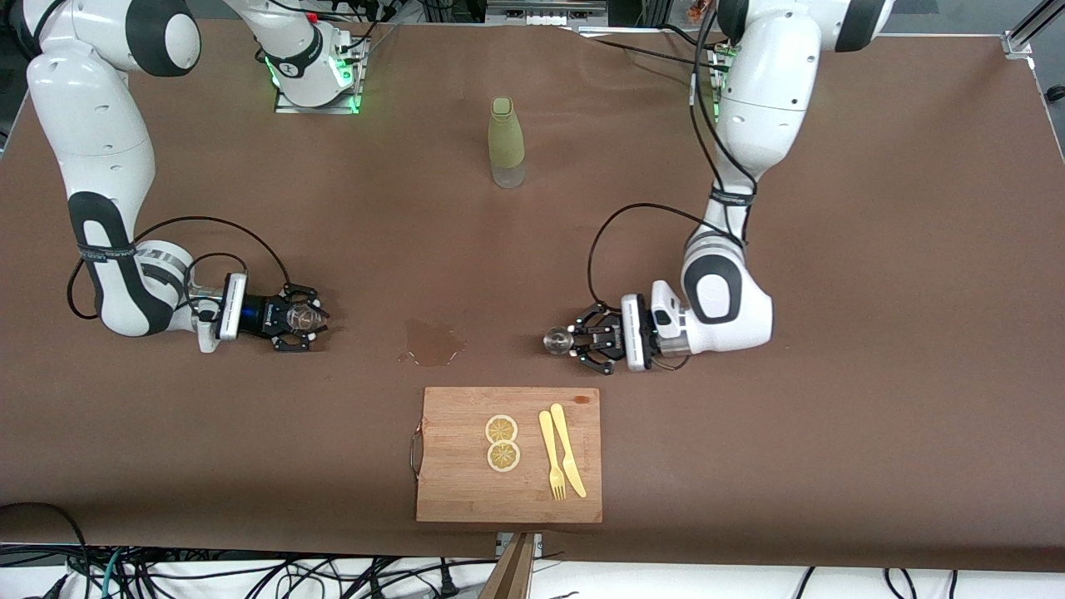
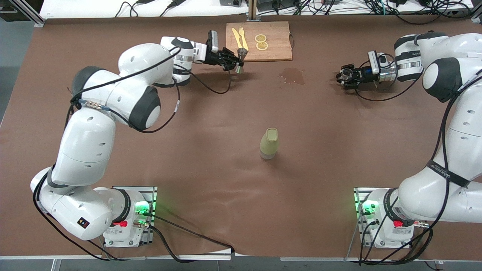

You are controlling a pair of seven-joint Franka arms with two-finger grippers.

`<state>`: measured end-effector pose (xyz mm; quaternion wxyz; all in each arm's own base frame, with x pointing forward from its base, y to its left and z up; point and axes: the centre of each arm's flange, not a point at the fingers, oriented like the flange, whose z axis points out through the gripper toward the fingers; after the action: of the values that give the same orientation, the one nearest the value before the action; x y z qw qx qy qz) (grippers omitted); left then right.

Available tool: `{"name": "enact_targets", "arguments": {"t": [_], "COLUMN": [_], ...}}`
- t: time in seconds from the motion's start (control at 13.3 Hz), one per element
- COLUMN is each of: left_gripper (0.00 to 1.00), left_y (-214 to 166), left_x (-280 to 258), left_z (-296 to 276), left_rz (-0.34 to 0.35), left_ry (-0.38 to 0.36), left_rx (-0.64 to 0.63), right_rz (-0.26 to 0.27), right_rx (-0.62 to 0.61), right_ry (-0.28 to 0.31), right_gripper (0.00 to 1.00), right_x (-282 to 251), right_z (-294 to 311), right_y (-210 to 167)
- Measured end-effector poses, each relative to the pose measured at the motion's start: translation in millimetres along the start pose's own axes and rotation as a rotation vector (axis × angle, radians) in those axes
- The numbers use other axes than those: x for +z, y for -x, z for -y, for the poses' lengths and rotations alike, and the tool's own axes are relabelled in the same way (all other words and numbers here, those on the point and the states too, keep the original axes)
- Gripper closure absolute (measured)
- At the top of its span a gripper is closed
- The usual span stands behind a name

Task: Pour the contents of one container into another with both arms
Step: 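Carry the jigger with the left gripper toward the beaker in the right gripper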

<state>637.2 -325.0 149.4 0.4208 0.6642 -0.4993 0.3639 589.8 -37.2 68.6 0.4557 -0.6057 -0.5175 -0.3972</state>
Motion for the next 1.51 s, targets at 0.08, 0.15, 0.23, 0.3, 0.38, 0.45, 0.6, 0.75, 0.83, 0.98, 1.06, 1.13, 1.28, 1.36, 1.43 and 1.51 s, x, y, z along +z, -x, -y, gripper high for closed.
{"name": "enact_targets", "arguments": {"t": [0.08,0.15,0.23,0.3,0.38,0.45,0.6,0.75,0.83,0.98,1.06,1.13,1.28,1.36,1.43,1.51], "left_gripper": [0.79,0.79,0.79,0.79,0.79,0.79,0.79,0.79,0.79,0.79,0.79,0.79,0.79,0.79,0.79,0.79], "left_y": [-8,-18,-28,-38,-46,-54,-61,-62,-62,-66,-70,-74,-78,-78,-79,-78], "left_x": [13,26,39,52,65,79,109,132,141,144,145,147,154,159,163,167], "left_z": [-3,-7,-12,-18,-24,-32,-47,-56,-58,-54,-52,-53,-58,-63,-67,-71], "left_rz": [0.000,0.004,0.013,0.027,0.043,0.058,0.082,0.087,0.088,0.093,0.097,0.099,0.106,0.111,0.116,0.123], "left_ry": [-0.003,-0.009,-0.021,-0.040,-0.067,-0.092,-0.124,-0.149,-0.155,-0.171,-0.178,-0.183,-0.192,-0.199,-0.203,-0.207], "left_rx": [-0.006,-0.010,-0.017,-0.030,-0.046,-0.063,-0.090,-0.106,-0.108,-0.111,-0.114,-0.110,-0.103,-0.098,-0.092,-0.090], "right_rz": [-0.002,-0.006,-0.017,-0.036,-0.058,-0.074,-0.085,-0.081,-0.080,-0.077,-0.076,-0.073,-0.070,-0.065,-0.057,-0.048], "right_rx": [0.019,0.040,0.059,0.078,0.094,0.114,0.149,0.180,0.195,0.244,0.270,0.293,0.351,0.387,0.421,0.448], "right_ry": [-0.007,-0.017,-0.023,-0.024,-0.022,-0.023,-0.031,-0.029,-0.027,-0.027,-0.031,-0.037,-0.063,-0.072,-0.072,-0.068], "right_gripper": [0.74,0.74,0.74,0.74,0.74,0.74,0.74,0.74,0.74,0.74,0.74,0.74,0.74,0.76,0.75,0.75], "right_x": [5,13,22,33,44,55,71,73,73,72,74,78,97,107,115,120], "right_z": [-2,-4,-6,-8,-9,-11,-17,-29,-37,-51,-56,-59,-59,-58,-58,-59], "right_y": [-4,-8,-13,-18,-23,-28,-40,-55,-65,-84,-93,-100,-110,-113,-116,-117]}}
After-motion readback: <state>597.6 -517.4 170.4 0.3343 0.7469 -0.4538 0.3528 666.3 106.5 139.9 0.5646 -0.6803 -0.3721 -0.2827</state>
